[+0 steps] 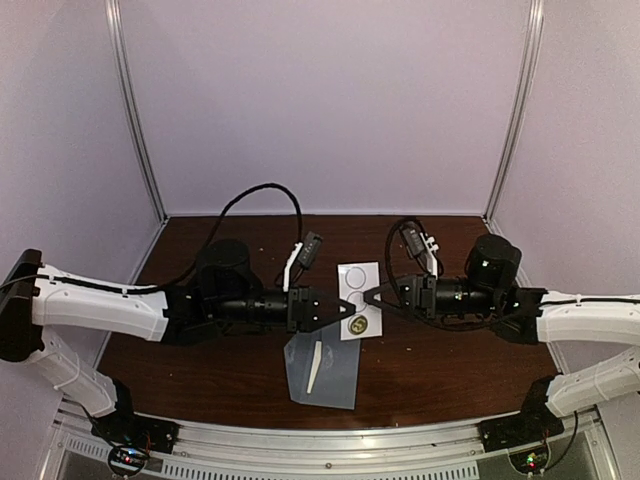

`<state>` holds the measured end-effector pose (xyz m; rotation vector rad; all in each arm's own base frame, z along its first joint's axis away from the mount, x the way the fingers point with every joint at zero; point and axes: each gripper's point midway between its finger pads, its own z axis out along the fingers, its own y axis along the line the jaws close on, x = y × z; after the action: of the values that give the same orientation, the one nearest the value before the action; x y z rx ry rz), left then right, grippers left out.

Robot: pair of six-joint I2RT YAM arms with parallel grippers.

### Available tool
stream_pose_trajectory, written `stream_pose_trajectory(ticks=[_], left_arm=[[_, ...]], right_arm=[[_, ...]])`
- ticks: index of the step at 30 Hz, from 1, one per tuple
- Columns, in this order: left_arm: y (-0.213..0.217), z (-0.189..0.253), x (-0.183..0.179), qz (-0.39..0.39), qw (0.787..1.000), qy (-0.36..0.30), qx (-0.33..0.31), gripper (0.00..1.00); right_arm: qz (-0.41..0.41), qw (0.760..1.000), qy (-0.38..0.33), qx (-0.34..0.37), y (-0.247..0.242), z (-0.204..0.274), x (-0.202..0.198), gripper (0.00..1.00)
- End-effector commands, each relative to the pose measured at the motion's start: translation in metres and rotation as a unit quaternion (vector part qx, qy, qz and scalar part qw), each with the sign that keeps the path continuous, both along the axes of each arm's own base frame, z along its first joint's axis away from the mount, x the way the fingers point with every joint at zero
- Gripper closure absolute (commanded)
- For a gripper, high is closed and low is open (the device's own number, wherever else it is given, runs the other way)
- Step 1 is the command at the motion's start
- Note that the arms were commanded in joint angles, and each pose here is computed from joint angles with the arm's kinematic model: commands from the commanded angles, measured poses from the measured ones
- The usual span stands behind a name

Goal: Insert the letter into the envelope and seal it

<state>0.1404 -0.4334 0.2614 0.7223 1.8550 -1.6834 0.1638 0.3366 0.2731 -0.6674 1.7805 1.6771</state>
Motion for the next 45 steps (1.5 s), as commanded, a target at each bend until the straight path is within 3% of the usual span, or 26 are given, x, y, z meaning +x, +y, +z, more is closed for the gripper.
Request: stream_pose_trajectory(ticks=[1, 5, 13, 25, 45], left_arm=[[0.016, -0.002, 0.028, 0.099, 0.995, 0.004, 0.020, 1.00], [0.034, -0.024, 0.054, 0.193, 0.978, 0.036, 0.075, 1.00], [0.046, -0.043, 0.075, 0.271, 0.953, 0.052, 0.126, 1.00], [0.047, -0.050, 0.075, 0.278, 0.949, 0.056, 0.137, 1.00], [0.041, -0.050, 0.073, 0.271, 0.951, 0.051, 0.140, 1.00]], right_arm=[[-0.127, 0.990, -0.018, -0.063, -0.016, -0.007, 0.038, 0.36], [-0.196, 0.975, -0.009, -0.106, -0.028, -0.020, 0.056, 0.33], [-0.209, 0.968, 0.062, -0.120, -0.003, -0.044, 0.055, 0.49], [-0.169, 0.974, 0.105, -0.109, 0.046, -0.053, 0.038, 0.56], [-0.156, 0.970, 0.137, -0.125, 0.073, -0.068, 0.040, 0.67]])
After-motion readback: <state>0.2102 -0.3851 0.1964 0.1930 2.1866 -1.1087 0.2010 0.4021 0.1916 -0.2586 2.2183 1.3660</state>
